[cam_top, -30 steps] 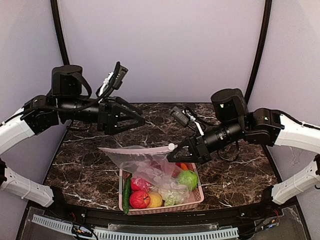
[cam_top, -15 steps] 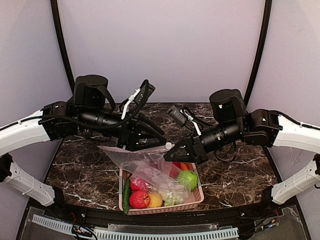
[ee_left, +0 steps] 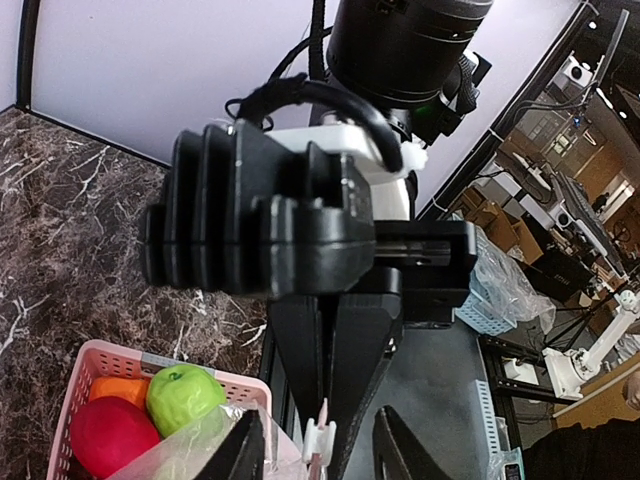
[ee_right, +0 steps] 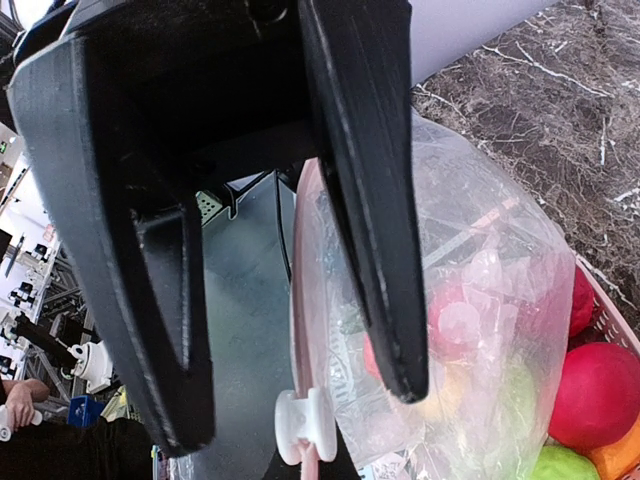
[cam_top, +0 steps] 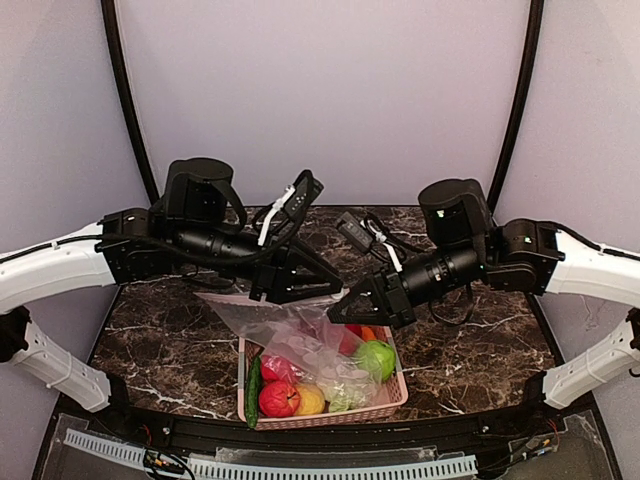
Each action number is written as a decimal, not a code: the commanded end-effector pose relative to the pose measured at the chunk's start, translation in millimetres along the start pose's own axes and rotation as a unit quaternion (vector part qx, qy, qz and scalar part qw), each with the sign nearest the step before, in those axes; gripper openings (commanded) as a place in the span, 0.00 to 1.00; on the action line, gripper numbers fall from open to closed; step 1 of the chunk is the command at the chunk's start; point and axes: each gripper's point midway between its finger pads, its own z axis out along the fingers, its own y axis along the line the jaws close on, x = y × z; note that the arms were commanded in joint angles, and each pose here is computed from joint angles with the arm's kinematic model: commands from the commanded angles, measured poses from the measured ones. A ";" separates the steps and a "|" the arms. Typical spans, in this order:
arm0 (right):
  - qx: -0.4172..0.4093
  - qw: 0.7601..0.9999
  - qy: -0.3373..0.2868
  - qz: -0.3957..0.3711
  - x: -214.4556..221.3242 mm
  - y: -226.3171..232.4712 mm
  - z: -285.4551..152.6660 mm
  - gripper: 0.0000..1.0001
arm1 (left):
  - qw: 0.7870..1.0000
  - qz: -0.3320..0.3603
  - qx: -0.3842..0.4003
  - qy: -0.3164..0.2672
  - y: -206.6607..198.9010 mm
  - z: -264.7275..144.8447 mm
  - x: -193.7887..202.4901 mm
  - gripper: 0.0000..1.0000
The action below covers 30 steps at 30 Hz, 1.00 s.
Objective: Place the food in the zip-top bag and seal the zipper
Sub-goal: Unzip the zipper of the food storage bag.
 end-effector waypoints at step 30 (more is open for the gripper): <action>0.055 0.997 -0.056 -0.017 -13.0 -8.5 -15.9 0.00 | 1.000 0.003 -0.001 0.001 1.3 -2.8 13.0 0.01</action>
